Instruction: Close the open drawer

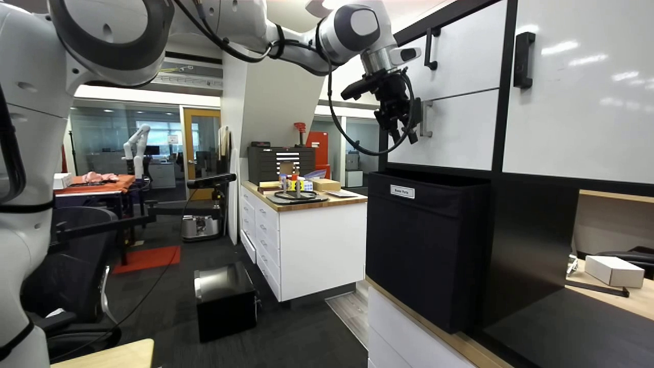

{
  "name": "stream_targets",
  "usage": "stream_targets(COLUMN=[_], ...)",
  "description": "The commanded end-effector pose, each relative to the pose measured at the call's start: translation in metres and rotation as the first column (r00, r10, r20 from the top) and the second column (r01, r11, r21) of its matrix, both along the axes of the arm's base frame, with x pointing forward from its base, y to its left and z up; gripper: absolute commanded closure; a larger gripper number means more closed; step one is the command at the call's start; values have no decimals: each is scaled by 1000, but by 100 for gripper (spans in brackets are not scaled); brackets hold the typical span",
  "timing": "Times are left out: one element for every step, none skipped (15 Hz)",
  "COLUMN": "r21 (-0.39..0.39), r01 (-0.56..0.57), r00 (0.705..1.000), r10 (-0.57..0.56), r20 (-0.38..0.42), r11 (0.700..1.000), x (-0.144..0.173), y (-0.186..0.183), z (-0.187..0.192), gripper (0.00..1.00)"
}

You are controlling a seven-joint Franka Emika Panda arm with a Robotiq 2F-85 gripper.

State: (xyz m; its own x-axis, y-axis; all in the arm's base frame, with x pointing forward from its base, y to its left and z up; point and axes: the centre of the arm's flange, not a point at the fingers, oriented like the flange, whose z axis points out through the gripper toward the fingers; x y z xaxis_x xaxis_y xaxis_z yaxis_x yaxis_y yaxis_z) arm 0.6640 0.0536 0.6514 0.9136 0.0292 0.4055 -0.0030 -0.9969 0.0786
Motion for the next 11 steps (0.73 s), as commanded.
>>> stream_targets(r21=[-10,-5,2,6,12,13,21,24,5,6,6], r01=[53,63,73,85,95,107,118,126,86,86,86], r00=[992,986,977,968,957,947,936,927,945,943,943], r10=[-54,-63,-71,-81,-88,-98,-104,-109,-80,-80,-79], r20=[-115,-156,-202,-238,-276,-306,-336,-359,-317,-322,-322], r11=[999,998,997,996,995,994,993,992,996,996,996], x=[-38,-46,-55,-62,-70,-76,-81,-85,-72,-73,-73], y=[26,31,35,39,42,45,46,47,44,45,45], z=[26,27,27,27,26,24,22,20,15,15,15], gripper=[13,7,2,0,0,0,0,0,0,0,0])
